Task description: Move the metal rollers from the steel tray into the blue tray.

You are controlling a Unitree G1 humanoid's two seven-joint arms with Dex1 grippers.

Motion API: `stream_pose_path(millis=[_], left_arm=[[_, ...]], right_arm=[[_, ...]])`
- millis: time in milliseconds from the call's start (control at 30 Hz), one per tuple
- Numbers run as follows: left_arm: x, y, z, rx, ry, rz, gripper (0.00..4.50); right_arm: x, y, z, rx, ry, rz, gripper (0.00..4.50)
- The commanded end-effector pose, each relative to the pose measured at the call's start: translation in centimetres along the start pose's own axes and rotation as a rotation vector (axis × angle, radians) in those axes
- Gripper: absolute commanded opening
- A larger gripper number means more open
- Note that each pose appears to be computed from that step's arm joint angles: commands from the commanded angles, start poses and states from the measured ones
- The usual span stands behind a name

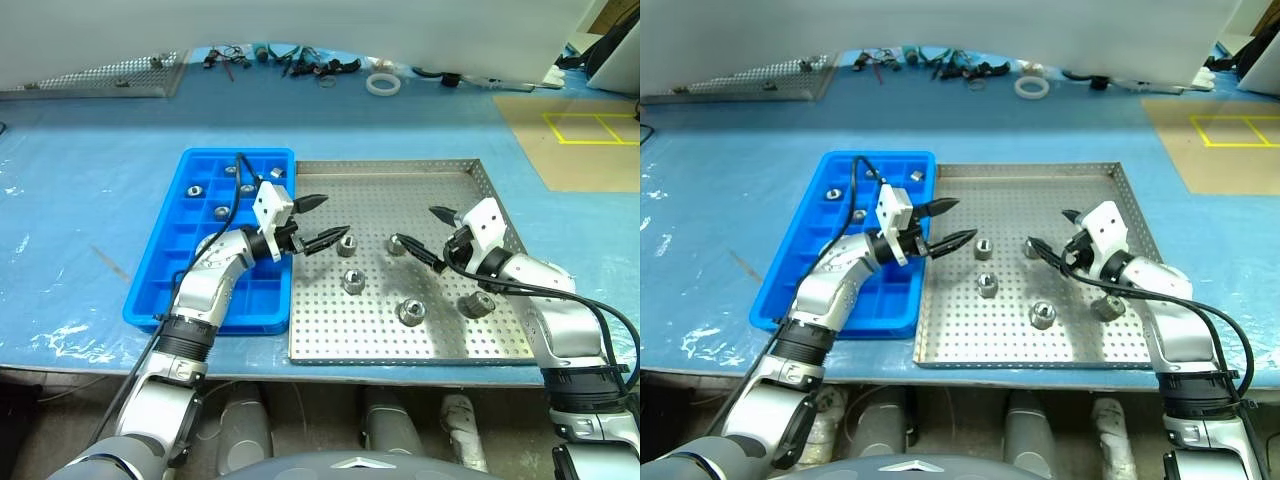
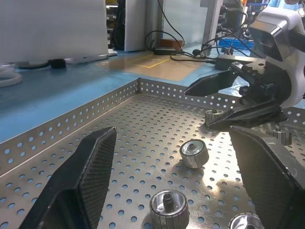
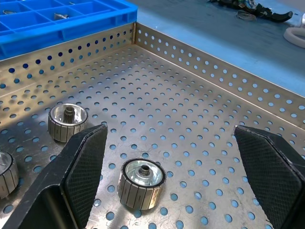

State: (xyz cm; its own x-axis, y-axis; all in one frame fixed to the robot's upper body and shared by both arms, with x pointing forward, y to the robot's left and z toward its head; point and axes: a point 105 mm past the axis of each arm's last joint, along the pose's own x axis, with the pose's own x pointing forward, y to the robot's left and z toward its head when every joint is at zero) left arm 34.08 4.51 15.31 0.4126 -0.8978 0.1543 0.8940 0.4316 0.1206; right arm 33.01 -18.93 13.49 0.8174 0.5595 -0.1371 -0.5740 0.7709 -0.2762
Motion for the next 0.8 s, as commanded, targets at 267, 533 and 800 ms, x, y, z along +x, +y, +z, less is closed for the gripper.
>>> stream_pose_path(millis=[267,533,800], left_arm=[[0.64,0.05,0.28,0.036,0.000,-0.020,4.00],[0.82,0.21,0.25,0.037,0.002,-0.023,4.00],[1.05,0.09,0.17,0.040,0.004,-0.033,4.00]], right_arm=[[-0.21,-0.18,0.86,-0.017,-0.028,-0.026,4.50],[-0.31,-0.15,0.92,-0.021,-0.023,-0.032,4.50],[-0.28,0.14,0.78,-0.030,-0.014,-0.030,4.50]])
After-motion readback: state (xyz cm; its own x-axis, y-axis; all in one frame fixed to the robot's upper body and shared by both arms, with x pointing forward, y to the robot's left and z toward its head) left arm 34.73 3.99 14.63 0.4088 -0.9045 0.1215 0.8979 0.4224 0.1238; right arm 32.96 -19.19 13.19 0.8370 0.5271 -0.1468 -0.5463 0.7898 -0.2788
